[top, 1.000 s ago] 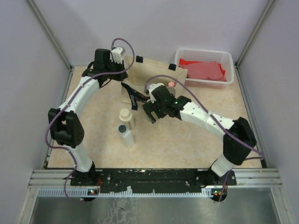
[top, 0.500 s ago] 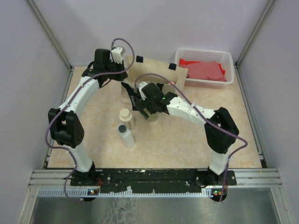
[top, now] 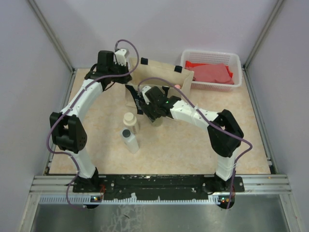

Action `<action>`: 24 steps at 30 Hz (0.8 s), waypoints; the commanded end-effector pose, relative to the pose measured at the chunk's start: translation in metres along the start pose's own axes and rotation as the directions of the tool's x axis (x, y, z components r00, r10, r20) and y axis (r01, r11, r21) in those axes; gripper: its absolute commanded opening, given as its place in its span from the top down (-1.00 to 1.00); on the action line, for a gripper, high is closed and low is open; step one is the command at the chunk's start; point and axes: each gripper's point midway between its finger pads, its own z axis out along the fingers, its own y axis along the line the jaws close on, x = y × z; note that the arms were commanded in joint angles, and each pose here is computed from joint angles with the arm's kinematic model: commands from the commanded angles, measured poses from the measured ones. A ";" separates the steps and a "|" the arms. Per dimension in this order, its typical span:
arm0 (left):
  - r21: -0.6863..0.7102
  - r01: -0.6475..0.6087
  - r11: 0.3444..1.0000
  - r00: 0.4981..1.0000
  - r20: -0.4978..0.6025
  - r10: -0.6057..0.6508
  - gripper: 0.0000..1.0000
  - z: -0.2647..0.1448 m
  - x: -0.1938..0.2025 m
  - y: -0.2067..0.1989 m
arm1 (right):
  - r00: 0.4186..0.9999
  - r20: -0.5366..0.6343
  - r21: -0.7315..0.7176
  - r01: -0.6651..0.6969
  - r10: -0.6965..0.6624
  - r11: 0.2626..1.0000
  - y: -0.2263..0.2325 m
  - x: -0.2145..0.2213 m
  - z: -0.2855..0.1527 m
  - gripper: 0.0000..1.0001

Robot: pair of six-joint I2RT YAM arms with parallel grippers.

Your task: Place the personal care products into the canvas bag

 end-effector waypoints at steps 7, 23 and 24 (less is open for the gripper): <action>0.005 -0.015 1.000 0.998 0.062 0.014 1.00 -0.004 -0.020 -0.002 | 0.997 0.075 0.018 -0.021 0.019 1.000 -0.004 -0.022 -0.019 0.70; 0.003 -0.023 1.000 0.998 0.066 0.023 1.00 -0.008 -0.019 -0.003 | 0.971 0.205 -0.080 -0.111 0.125 0.991 -0.009 -0.042 -0.145 1.00; 0.007 -0.023 1.000 0.997 0.068 0.023 1.00 -0.008 -0.019 -0.003 | 0.964 0.232 -0.082 -0.114 0.131 0.990 -0.012 -0.045 -0.155 1.00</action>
